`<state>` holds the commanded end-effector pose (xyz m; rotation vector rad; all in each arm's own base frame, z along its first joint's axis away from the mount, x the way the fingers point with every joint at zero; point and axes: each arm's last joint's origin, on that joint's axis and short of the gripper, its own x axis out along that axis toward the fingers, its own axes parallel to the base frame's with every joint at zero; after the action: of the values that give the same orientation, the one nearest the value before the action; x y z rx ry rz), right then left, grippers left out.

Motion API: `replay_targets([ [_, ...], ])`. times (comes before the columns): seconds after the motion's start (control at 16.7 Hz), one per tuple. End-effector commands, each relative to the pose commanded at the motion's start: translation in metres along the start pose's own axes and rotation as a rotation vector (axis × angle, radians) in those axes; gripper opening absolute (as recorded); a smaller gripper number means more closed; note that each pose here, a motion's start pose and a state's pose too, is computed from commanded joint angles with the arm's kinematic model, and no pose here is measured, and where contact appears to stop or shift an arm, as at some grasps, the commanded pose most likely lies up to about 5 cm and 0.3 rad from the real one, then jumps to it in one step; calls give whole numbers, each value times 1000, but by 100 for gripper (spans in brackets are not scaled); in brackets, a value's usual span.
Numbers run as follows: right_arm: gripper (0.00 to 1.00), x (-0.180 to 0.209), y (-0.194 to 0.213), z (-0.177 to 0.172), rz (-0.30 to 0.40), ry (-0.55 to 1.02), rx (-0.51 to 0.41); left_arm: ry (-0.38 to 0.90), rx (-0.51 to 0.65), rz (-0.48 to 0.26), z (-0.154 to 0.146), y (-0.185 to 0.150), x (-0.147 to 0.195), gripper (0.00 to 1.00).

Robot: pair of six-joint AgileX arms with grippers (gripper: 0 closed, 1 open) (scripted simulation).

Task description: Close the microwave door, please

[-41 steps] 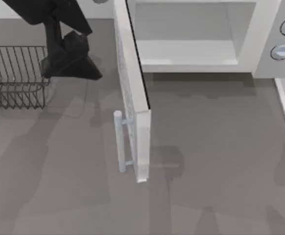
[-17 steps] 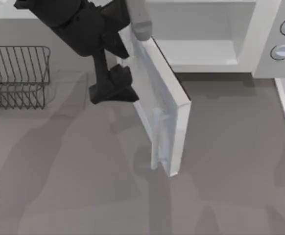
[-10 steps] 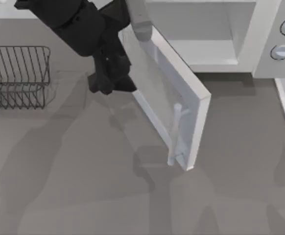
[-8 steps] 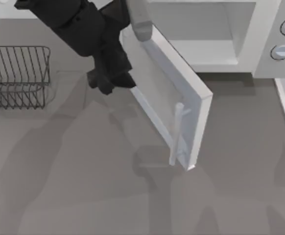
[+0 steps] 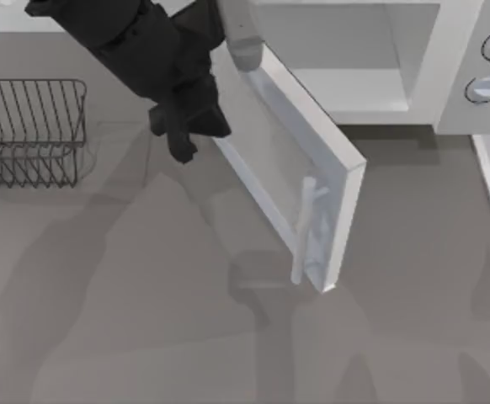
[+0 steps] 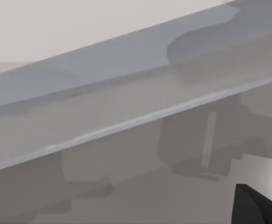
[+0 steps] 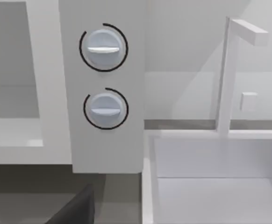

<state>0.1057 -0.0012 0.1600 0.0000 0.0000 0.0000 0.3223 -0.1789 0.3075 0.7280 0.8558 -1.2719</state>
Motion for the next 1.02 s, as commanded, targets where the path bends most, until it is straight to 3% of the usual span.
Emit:
replay_targets([
  [1.02,100,0,0,0,0,0,0,3,-7,-4,25,-5,16,0],
])
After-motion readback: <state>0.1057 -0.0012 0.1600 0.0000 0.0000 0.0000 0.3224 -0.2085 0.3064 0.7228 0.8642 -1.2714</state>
